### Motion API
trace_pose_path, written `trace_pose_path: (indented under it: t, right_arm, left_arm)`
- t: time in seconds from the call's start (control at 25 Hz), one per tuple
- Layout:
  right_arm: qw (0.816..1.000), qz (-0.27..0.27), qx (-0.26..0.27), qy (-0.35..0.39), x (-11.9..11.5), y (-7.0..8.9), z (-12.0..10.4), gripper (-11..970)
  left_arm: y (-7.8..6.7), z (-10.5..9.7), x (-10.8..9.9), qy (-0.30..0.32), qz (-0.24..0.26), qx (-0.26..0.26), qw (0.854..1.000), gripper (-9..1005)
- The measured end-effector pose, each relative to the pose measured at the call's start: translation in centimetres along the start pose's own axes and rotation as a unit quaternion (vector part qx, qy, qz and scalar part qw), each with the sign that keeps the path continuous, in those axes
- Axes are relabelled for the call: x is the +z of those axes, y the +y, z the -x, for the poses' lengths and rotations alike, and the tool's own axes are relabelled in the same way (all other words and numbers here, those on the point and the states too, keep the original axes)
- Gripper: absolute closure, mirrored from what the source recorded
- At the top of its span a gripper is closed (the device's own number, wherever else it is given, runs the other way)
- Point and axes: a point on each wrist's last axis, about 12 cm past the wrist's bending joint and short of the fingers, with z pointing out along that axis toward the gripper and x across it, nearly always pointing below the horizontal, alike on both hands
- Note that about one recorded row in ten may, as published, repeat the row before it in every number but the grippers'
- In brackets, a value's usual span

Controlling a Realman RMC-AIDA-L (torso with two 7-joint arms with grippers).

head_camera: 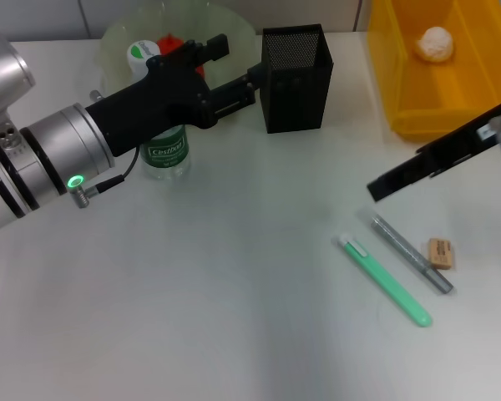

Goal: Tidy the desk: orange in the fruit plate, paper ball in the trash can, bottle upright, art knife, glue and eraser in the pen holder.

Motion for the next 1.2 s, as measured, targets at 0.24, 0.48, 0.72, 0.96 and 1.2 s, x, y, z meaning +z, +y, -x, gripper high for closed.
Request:
trace_pose_path:
  t: [0.24, 0.48, 0.72, 0.96, 1.2]
  right_arm:
    - [0.993, -0.074, -0.034, 0.089, 2.6, 2.4, 1.7, 161]
    - [0.987, -0.099, -0.063, 0.114, 4.6, 3.4, 2.5, 161]
    - [0.982, -0.108, -0.077, 0.137, 7.5, 3.6, 3.0, 162]
    - [0.975, -0.124, -0.095, 0.155, 9.4, 4.1, 3.0, 162]
    - [0.977, -0.114, -0.092, 0.155, 10.4, 4.4, 3.1, 161]
  left_arm:
    - [0.1, -0.3, 0.0, 0.001, 0.003, -0.01, 1.0, 228]
    - [0.2, -0.4, -0.1, -0.003, 0.006, -0.017, 1.0, 228]
    - [0.3, -0.6, -0.3, -0.003, 0.011, -0.026, 1.0, 228]
    - [0.3, -0.7, -0.3, -0.002, 0.012, -0.027, 1.0, 228]
    - [0.5, -0.6, -0.1, 0.0, 0.013, -0.027, 1.0, 228]
